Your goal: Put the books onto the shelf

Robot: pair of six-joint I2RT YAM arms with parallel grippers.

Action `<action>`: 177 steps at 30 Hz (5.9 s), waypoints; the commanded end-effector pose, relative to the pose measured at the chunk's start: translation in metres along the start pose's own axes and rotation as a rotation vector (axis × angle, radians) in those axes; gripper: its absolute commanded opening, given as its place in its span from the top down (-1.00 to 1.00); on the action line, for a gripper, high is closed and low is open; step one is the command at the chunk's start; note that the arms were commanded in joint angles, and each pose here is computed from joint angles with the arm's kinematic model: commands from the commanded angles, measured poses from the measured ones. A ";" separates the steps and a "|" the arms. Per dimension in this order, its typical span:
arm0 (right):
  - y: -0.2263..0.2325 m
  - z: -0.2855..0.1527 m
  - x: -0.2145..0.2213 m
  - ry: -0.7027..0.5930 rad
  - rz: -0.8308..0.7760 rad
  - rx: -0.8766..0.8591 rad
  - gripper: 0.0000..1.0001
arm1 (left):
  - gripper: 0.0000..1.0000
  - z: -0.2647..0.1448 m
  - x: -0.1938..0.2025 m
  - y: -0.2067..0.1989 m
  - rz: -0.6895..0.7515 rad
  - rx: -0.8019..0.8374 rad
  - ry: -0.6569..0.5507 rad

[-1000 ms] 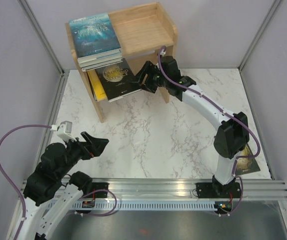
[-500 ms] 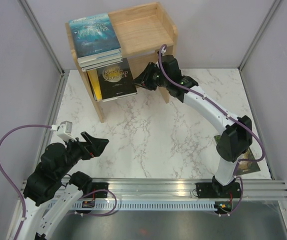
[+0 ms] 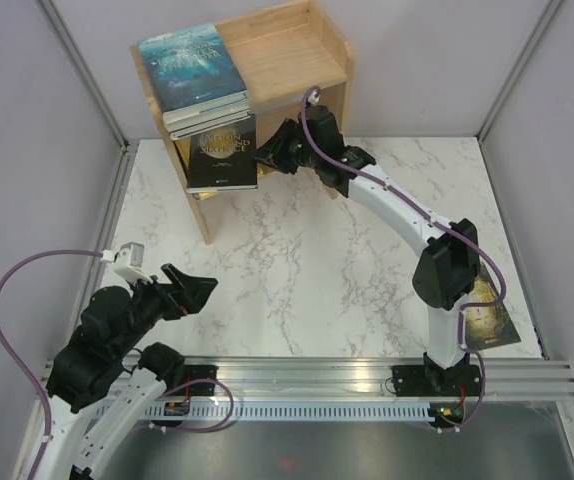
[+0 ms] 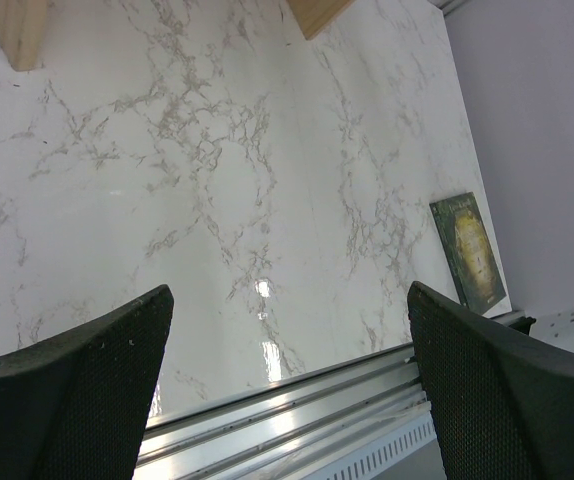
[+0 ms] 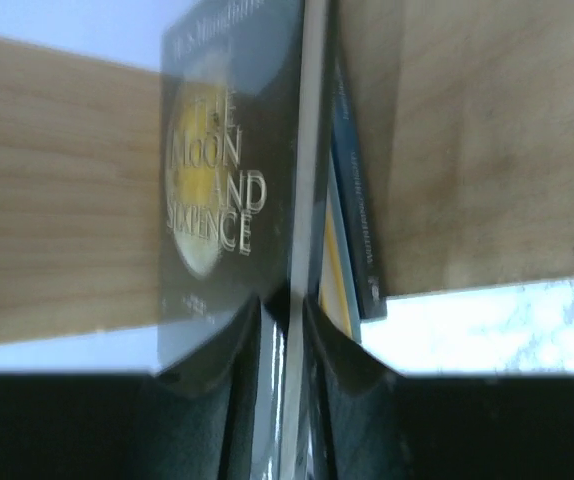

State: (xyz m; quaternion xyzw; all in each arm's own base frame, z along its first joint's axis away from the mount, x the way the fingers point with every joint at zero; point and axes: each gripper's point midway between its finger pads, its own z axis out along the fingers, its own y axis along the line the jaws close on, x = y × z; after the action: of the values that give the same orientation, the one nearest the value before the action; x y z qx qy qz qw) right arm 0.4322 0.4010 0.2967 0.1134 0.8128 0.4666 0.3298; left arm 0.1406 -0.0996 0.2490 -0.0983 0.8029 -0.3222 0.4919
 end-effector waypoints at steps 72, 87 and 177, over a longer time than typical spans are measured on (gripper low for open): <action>-0.497 -0.482 -0.024 -0.692 0.581 1.350 -0.96 | -1.00 0.004 0.016 -0.035 0.143 0.210 0.126; -0.531 -0.418 0.037 -0.566 0.781 1.092 -0.96 | -1.00 0.003 0.017 -0.037 0.148 0.224 0.130; -0.310 -0.293 0.157 0.042 -0.019 0.660 -0.95 | -0.75 0.271 0.083 -0.116 0.291 -0.102 0.355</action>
State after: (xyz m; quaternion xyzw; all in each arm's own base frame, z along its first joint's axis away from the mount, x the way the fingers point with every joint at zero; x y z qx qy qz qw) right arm 0.1422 0.1203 0.0570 0.2025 0.9318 0.2087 0.2171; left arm 0.3106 -0.3814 0.1404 0.0541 0.9119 -0.2577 0.3147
